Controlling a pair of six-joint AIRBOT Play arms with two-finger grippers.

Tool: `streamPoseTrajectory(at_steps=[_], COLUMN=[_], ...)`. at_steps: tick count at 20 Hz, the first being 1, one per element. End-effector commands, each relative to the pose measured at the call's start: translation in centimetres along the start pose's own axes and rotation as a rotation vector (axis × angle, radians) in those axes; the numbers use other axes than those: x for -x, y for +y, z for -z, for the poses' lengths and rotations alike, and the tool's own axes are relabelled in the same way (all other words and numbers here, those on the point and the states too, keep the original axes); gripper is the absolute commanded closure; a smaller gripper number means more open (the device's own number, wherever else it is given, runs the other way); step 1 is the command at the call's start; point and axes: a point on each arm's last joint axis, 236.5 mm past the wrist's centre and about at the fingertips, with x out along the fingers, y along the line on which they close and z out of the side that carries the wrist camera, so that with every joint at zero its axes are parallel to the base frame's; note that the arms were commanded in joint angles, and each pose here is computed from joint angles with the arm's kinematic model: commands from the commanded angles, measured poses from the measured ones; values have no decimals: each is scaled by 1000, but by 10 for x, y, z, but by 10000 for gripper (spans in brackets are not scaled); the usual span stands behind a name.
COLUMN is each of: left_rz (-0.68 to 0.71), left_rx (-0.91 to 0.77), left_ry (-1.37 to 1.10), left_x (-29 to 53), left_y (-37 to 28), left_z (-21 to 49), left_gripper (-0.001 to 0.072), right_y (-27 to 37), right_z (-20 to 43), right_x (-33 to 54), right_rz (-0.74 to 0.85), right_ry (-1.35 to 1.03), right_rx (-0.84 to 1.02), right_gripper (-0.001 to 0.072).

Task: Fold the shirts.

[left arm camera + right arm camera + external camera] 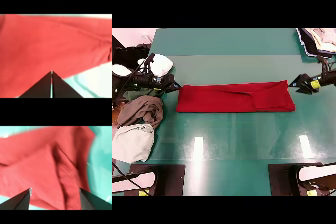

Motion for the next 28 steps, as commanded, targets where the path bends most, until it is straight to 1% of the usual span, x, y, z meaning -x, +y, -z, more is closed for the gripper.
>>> streamPoseTrajectory(at_steps=[1, 4, 6, 9, 11, 13, 16, 17, 20, 23, 26, 28], left_rz=[39, 48, 57, 67, 67, 67, 66, 65, 40, 50, 73, 88], left_rx=[-57, -135, -180, -212, -214, -213, -212, -206, -179, -216, -279, -292], left_ry=[130, 195, 228, 239, 239, 239, 239, 238, 184, 129, 146, 163], left_x=[-6, -23, -33, -40, -41, -41, -41, -41, -49, -69, -101, -128], left_y=[-20, -45, -61, -73, -74, -74, -74, -74, -76, -99, -126, -141], left_z=[33, 55, 69, 77, 77, 78, 78, 77, 67, 53, 43, 36], left_gripper=[684, 684, 684, 684, 684, 684, 684, 684, 686, 687, 686, 686], right_y=[-26, -23, -23, -18, -11, -6, 0, 3, 27, 61, 111, 153], right_z=[17, 10, 12, 20, 23, 23, 22, 23, 18, 8, 8, 11], right_x=[-11, -28, -41, -60, -70, -77, -82, -80, -64, -34, -3, 18], right_rz=[-67, -176, -221, -235, -238, -233, -230, -239, -292, -275, -261, -268], right_ry=[93, 89, 111, 160, 184, 188, 185, 186, 150, 64, 14, 12], right_rx=[-26, -19, -17, 14, 36, 50, 86, 101, 135, 220, 285, 345], right_gripper=[41, 42, 42, 46, 75, 233, 632, 692, 694, 696, 697, 697])
